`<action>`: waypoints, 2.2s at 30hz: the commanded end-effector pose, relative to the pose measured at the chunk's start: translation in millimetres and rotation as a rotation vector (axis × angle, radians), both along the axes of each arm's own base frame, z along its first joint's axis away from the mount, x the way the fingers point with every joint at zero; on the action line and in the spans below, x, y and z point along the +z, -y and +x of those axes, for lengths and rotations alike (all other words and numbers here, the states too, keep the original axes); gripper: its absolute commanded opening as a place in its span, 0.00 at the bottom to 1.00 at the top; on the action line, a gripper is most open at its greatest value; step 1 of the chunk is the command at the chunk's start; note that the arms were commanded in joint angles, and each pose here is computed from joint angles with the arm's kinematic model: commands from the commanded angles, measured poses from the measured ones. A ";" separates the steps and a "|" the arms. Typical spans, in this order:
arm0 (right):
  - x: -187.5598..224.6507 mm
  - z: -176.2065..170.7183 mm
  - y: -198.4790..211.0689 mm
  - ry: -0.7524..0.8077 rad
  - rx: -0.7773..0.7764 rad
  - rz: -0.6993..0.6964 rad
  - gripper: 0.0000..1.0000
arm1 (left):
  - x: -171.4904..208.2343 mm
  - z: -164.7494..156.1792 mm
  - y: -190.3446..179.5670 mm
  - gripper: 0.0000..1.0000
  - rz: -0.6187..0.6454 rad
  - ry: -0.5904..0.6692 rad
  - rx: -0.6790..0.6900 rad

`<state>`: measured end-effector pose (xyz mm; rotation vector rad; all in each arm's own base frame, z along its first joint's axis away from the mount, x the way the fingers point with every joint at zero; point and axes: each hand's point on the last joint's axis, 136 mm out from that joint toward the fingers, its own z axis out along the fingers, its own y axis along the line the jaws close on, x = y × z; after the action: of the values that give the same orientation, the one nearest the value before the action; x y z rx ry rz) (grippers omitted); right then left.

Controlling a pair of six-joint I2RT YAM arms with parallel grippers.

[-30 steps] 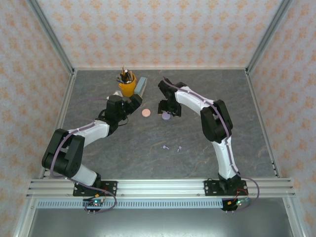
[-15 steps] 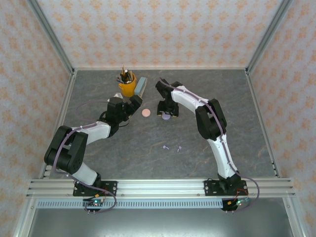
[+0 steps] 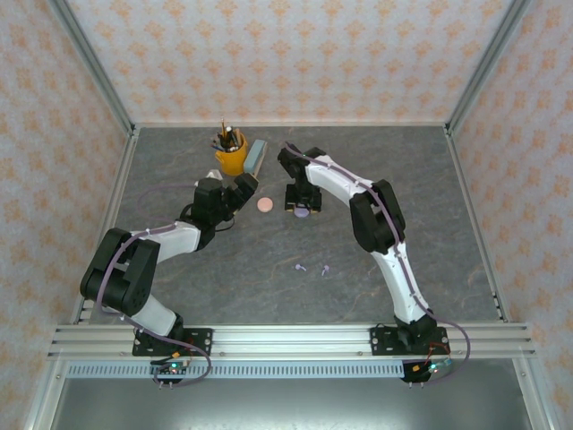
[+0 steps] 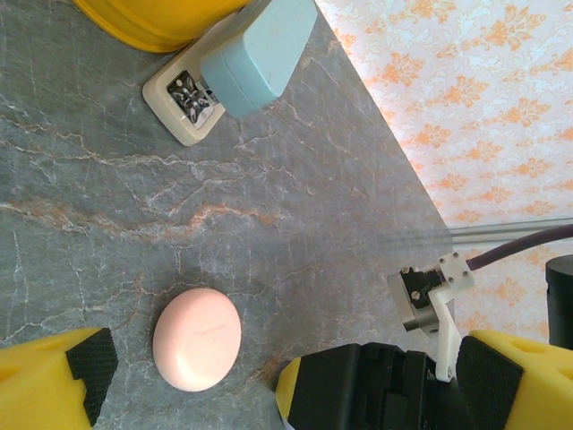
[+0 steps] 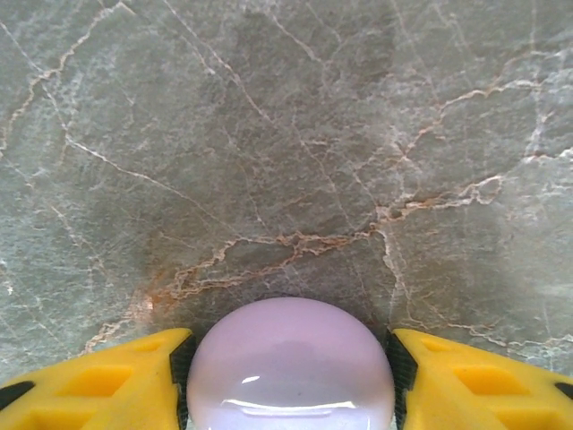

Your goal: Insert the wireless bluetooth earbuds into the charging case

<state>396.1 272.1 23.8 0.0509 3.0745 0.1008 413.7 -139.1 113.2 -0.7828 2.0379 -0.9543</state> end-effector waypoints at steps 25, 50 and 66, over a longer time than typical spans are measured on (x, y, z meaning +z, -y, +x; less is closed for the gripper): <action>46.2 13.2 7.1 0.159 -0.320 0.077 0.47 | -21.8 -0.7 28.6 1.00 -0.069 0.043 -0.136; 21.6 -21.5 37.1 0.000 -0.292 0.016 0.47 | -18.7 -9.6 80.5 1.00 -0.052 0.071 -0.293; -2.1 -44.6 35.1 -0.120 -0.179 -0.090 0.59 | -7.1 -8.8 84.0 1.00 -0.047 0.089 -0.303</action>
<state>358.3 241.9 24.1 0.3698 3.1338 0.0171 400.4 -218.7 87.1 -0.5089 2.1355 -1.1911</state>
